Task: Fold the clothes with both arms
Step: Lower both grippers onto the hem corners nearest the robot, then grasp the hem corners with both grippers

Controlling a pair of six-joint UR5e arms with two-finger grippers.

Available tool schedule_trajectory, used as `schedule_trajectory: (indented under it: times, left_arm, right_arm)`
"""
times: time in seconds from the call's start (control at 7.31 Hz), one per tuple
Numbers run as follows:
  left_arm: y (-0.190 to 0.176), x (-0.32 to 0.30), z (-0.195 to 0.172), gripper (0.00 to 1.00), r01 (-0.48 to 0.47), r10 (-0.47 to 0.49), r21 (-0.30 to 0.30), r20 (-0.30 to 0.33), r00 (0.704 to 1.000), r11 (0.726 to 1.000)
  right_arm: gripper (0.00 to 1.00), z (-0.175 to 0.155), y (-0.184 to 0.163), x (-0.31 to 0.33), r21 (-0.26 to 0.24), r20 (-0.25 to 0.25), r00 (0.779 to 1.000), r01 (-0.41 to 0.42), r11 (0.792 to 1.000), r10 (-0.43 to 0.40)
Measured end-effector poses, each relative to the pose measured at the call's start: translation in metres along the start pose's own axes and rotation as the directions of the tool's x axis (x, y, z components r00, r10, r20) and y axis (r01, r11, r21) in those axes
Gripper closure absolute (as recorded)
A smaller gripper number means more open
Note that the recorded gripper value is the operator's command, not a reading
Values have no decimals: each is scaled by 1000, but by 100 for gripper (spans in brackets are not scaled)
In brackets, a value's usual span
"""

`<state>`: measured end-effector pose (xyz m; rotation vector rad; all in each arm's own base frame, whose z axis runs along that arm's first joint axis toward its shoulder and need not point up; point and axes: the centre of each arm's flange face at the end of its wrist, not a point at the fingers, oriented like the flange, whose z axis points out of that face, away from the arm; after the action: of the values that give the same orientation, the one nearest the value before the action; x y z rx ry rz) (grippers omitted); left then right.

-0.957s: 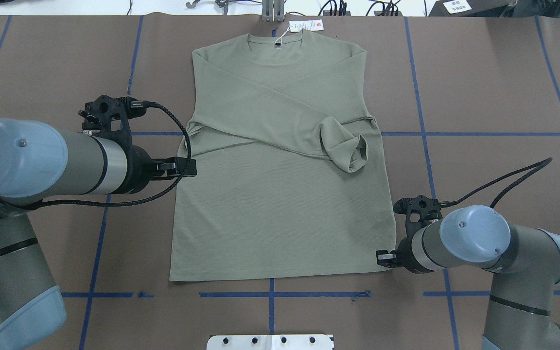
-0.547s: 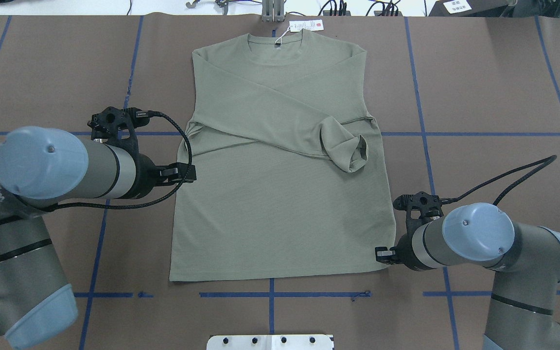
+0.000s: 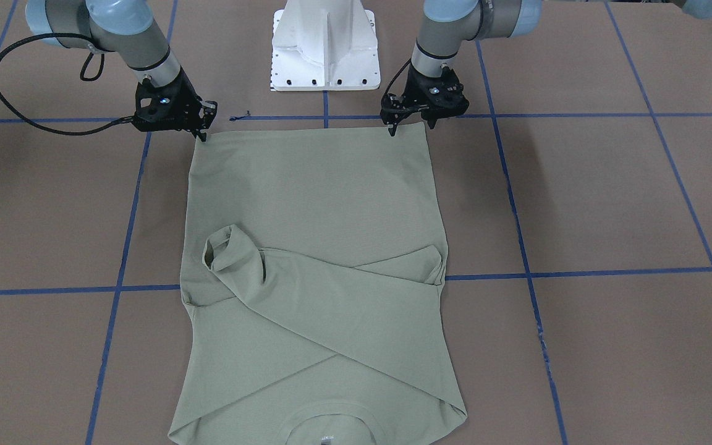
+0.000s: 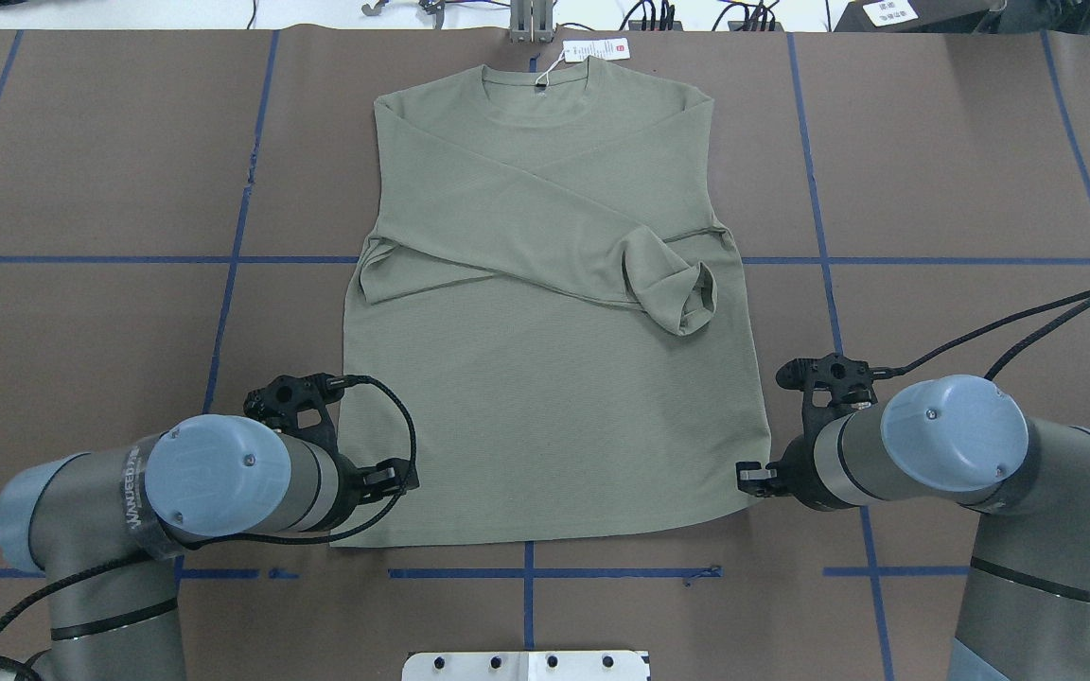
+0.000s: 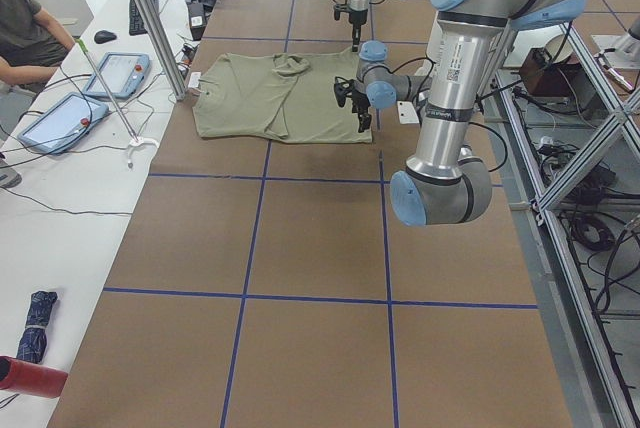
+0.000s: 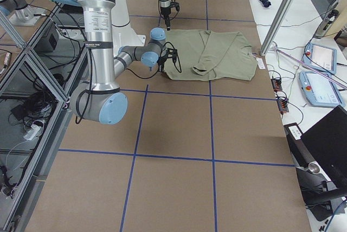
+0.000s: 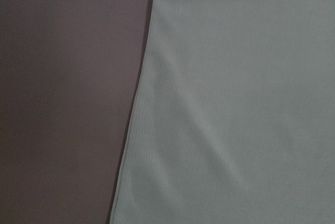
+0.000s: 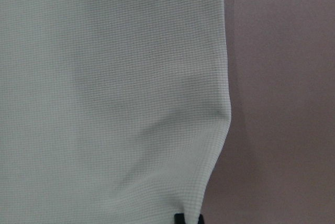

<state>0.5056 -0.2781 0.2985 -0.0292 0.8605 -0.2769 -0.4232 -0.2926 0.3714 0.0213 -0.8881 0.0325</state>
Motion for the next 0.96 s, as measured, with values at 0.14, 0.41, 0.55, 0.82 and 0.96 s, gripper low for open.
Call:
schedule_trajectory:
  times: [0.14, 0.41, 0.55, 0.82, 0.96]
  left_arm:
    - [6, -7, 11, 14, 4, -4, -5, 25, 1000, 1000]
    - [11, -14, 19, 21, 5, -4, -6, 46, 999, 1000]
    - [12, -16, 22, 26, 4, -4, -5, 57, 998, 1000]
    - [15, -21, 26, 46, 3, -2, -7, 90, 996, 1000]
    - [16, -21, 27, 63, 3, -2, -7, 96, 995, 1000]
  right_arm:
    - [100, -1, -2, 0, 1, 2, 1000, -2, 1000, 2]
    - [100, -4, -5, 0, 3, 6, 1000, -6, 1000, 5]
    - [100, -4, -6, 1, 5, 6, 1000, -7, 1000, 7]
    - [100, -4, -7, 2, 6, 4, 1000, -9, 1000, 9]
    - [100, -4, -8, 2, 6, 3, 1000, -9, 1000, 9]
